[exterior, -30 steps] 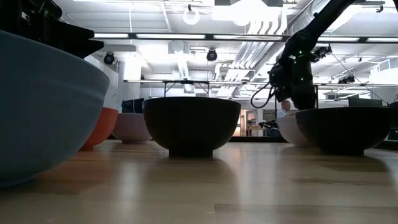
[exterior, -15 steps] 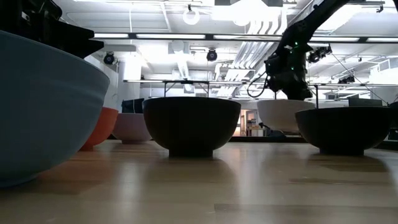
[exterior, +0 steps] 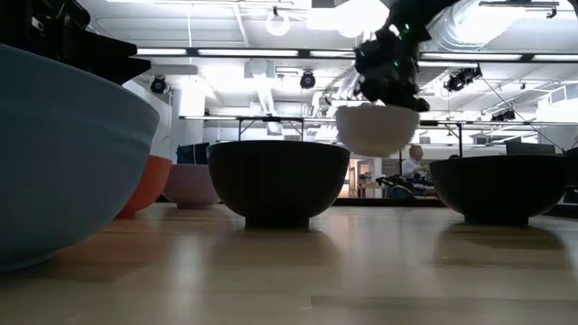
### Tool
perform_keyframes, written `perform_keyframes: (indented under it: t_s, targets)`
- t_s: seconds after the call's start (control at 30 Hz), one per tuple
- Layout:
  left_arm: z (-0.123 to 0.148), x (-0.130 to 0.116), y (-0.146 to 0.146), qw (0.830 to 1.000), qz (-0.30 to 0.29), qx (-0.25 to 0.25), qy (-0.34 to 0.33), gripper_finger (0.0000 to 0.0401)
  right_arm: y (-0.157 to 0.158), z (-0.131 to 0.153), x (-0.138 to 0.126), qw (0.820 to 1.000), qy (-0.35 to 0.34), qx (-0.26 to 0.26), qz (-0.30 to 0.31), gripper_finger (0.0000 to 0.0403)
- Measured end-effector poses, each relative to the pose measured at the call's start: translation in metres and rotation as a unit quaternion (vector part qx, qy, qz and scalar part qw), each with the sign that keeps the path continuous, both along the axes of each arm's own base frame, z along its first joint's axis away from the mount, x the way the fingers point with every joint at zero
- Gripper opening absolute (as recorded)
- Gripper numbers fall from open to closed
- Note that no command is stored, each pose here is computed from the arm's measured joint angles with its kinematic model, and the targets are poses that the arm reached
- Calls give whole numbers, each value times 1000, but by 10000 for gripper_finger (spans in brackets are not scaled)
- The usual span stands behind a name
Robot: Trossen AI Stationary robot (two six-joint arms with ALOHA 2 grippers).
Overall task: Nest bowls inside each other
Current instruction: Stack the right white bowl on top of the black bowl
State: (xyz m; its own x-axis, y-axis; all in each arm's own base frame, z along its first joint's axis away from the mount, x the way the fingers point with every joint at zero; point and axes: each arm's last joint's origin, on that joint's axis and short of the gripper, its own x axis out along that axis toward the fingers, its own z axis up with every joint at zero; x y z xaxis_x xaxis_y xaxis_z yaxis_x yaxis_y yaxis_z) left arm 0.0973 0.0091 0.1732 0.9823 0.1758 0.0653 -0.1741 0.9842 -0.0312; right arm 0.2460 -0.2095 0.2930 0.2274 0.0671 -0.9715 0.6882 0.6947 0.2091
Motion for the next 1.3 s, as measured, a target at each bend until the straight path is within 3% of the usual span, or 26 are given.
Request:
perform_keyframes:
  t_s: [0.27,0.63,0.9,1.07,1.3]
  targets:
    - [0,0,0,1000,-1,-12,-2,186,50,24,41,999,-41,19,1,0]
    - [-5,0,-1,999,-12,-27,21,186,109,25,83,993,-94,64,8,0]
    - [-5,0,-1,999,-18,-40,20,186,139,2,124,990,-74,94,68,0]
    - [-5,1,-1,998,-20,-53,19,186,148,5,155,989,-62,73,114,0]
    - [-5,1,-1,998,-20,-53,19,186,156,-4,177,987,48,15,153,0]
